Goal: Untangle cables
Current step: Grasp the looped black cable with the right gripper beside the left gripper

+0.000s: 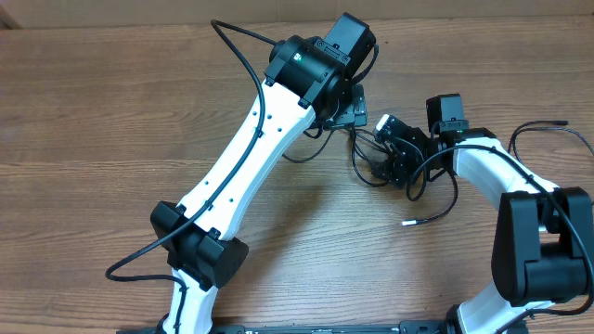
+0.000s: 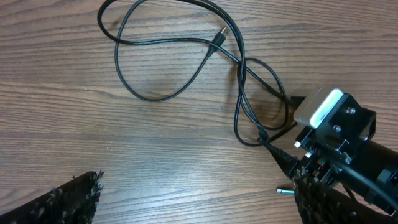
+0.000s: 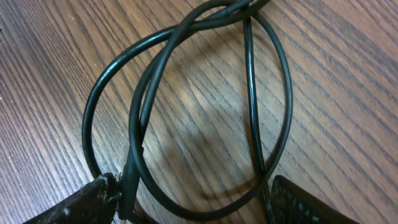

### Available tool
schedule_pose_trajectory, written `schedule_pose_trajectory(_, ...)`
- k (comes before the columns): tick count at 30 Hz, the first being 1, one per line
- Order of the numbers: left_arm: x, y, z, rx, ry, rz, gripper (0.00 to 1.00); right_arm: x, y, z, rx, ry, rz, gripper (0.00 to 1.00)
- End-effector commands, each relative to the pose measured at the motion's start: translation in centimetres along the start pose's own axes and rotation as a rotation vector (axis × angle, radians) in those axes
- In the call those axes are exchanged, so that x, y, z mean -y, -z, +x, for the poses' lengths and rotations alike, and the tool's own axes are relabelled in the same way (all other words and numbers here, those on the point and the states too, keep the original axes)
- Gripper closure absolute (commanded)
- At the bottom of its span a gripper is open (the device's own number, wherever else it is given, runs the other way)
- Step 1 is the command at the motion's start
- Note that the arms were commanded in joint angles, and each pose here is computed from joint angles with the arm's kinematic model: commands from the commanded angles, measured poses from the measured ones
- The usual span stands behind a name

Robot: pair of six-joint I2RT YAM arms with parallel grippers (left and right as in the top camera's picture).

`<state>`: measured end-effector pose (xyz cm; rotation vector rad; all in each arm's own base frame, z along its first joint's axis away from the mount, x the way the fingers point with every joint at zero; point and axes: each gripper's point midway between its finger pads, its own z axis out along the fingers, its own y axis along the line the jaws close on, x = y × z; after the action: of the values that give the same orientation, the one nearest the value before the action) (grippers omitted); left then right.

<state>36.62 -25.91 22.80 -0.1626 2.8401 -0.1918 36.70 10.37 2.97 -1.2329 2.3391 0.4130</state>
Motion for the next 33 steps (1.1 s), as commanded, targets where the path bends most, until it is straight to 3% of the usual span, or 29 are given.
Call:
schedule_pose_trajectory(1,0.3,-0.4,0.1,-0.006,-0.006,-0.002,0.0,-0.7,-0.2,-0.8,0.016,0.029,-0.011,0.25)
schedule_pose_trajectory(5,0.3,-0.4,0.1,-0.006,-0.006,-0.002,0.01,-1.2,-0.5,-1.2,0.015,0.049,-0.017,0.24)
schedule_pose_trajectory(7,0.3,-0.4,0.1,-0.006,-0.006,-0.002,0.0,-1.2,-0.6,-1.4,0.017,0.056,-0.015,0.28)
schedule_pose_trajectory(16,0.3,-0.4,0.1,-0.006,-0.006,-0.002,0.0,1.3,-0.8,-0.7,-0.036,-0.014,0.109,0.79)
schedule_pose_trajectory(18,0.3,-0.4,0.1,-0.006,-0.006,-0.002,0.0,2.2,-0.7,-1.3,-0.009,-0.078,0.152,0.83)
schedule_pose_trajectory(25,0.3,-0.4,0.1,-0.006,-0.006,-0.002,0.0,6.4,0.4,-3.9,0.138,-0.372,0.326,0.79)
schedule_pose_trajectory(33,0.3,-0.4,0.1,-0.006,-0.006,-0.002,0.0,9.9,2.1,-3.1,0.206,-0.728,0.525,0.83)
